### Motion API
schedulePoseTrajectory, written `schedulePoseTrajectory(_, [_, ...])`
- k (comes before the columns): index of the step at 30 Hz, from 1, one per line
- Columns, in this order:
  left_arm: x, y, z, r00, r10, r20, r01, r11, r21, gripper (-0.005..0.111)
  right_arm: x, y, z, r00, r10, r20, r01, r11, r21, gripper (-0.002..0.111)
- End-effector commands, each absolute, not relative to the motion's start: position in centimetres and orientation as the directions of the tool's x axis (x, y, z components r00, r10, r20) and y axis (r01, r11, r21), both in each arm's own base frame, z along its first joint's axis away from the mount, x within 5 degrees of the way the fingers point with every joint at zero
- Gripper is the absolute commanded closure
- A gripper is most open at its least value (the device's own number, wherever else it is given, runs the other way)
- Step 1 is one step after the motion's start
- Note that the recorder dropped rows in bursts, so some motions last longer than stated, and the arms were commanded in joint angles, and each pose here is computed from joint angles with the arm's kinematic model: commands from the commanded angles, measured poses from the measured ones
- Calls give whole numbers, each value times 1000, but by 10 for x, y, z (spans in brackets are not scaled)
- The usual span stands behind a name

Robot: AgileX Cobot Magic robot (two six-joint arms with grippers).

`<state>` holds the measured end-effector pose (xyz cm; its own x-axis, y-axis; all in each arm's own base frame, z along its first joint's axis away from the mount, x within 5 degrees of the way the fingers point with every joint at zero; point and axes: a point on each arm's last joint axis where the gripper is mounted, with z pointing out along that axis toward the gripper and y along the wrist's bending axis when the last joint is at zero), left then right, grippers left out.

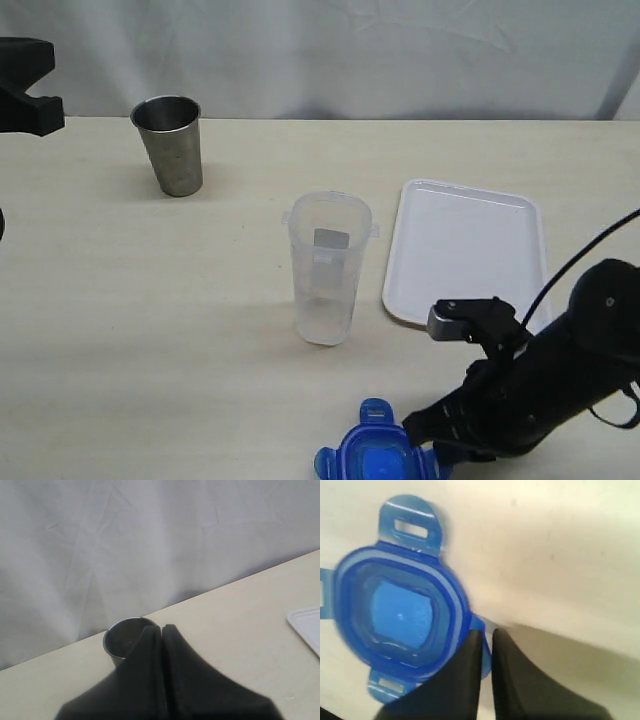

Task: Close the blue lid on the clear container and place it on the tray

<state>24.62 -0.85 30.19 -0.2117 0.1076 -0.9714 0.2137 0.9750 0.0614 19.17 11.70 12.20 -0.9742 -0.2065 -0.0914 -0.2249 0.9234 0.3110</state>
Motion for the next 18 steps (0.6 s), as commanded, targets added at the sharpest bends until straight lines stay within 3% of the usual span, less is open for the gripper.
schedulePoseTrajectory(1, [246, -9, 300, -215, 99, -972, 219, 974, 51, 107, 208, 119, 138, -962, -245, -123, -269, 931, 247, 104])
schedulePoseTrajectory(11, [246, -10, 300, -212, 99, -972, 223, 974, 50, 107, 214, 108, 180, -934, -237, -267, -280, 951, 134, 104])
schedulePoseTrajectory(18, [246, -10, 301, -210, 98, -973, 225, 973, 50, 107, 207, 102, 193, -926, -253, -279, -290, 952, 98, 104])
